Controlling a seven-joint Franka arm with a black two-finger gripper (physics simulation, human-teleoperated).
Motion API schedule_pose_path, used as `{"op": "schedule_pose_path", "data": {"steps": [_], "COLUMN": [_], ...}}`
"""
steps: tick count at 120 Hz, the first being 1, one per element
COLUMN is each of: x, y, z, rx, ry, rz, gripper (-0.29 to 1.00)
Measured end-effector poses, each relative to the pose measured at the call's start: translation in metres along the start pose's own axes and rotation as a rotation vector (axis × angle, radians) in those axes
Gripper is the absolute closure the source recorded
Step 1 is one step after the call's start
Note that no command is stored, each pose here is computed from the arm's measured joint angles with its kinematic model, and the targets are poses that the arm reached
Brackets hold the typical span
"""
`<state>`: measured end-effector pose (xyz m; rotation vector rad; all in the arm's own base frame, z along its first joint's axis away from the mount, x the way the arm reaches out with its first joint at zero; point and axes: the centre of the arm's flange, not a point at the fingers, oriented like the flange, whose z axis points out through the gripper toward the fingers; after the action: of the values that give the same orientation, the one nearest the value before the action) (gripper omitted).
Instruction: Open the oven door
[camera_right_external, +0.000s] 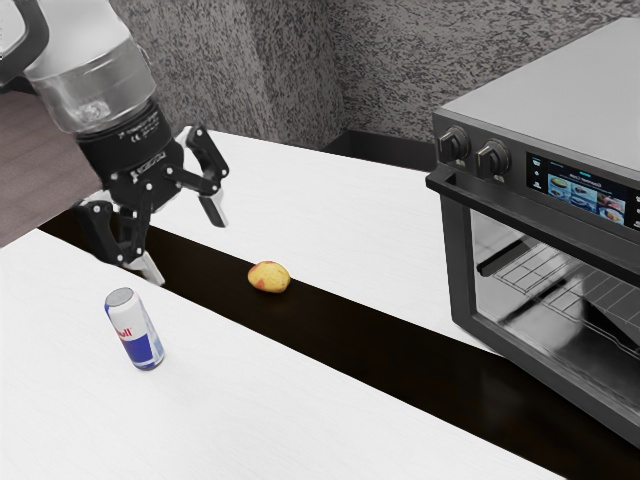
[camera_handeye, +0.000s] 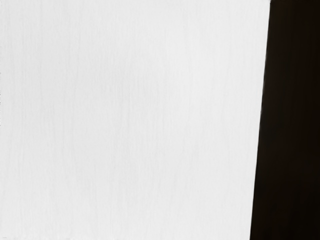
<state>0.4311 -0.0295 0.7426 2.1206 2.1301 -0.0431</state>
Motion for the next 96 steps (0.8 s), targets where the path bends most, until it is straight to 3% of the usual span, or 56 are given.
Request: {"op": "schedule_pose_path", "data": {"steps": [12,24,42,64,96], "x": [-0.001,0.000,-0.078,-0.182,-0.231], "y": [0.000,0.010,0.001,-0.016,-0.040], "z": [0.003,0.025,0.003,-0.005,-0.012], "rx": [-0.001,0.038,-0.119,-0.294,-0.355], "ry": [-0.006,0.003,0.049,-0.018,-0.121], "rz": [-0.084,-0.162,-0.088,0.035,0.043], "gripper": [0.00,0.00,0.00,0.00,0.00]}}
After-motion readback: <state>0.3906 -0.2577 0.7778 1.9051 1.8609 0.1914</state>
